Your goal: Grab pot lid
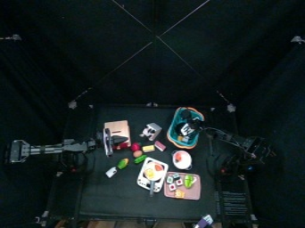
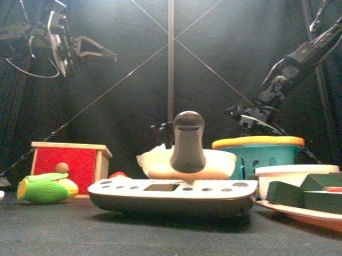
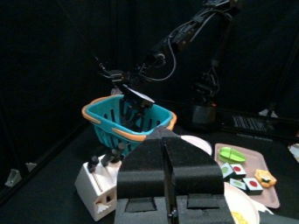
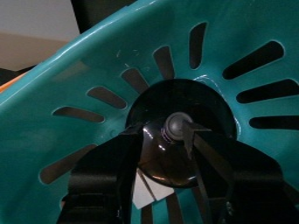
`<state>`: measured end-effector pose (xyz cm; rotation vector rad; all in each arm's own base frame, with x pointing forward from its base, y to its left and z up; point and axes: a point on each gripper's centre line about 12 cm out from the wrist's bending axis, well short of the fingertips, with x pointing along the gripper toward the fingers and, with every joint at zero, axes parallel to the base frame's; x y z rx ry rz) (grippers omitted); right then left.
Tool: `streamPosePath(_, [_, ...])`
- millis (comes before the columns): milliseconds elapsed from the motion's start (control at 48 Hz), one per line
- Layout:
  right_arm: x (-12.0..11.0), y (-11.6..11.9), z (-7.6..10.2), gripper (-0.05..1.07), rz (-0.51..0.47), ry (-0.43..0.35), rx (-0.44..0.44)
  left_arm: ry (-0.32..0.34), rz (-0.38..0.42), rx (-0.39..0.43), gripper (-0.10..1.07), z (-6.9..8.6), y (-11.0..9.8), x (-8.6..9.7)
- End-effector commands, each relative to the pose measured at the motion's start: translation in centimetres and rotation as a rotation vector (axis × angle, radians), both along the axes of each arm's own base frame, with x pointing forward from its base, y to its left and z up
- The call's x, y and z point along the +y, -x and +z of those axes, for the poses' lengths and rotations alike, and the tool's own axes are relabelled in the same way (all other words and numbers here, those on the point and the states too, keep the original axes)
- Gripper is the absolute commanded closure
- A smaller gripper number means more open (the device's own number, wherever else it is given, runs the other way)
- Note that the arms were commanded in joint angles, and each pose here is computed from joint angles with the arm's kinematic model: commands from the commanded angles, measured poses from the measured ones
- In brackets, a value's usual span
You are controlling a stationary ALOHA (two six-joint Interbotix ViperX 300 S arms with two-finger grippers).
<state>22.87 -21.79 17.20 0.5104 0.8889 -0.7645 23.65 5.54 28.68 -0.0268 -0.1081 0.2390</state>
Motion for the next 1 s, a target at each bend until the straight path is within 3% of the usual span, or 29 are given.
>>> streamPosePath(0, [-0.8, -0.5, 0.9, 0.24, 0.003, 0.029, -0.013, -0.005, 0.004, -0.027, 0.89, 0.7, 0.1, 0.1])
streamPosePath(292, [-1.4, -0.9, -1.1, 0.24, 0.015, -0.022, 0.068, -0.009, 0.007, -0.039, 0.89, 0.8, 0.6, 0.0])
streamPosePath(979, [-1.4, -0.3, -1.3, 0.25, 0.075, -0.012, 0.189, -0.001, 0.016, -0.036, 0.89, 0.7, 0.7, 0.2])
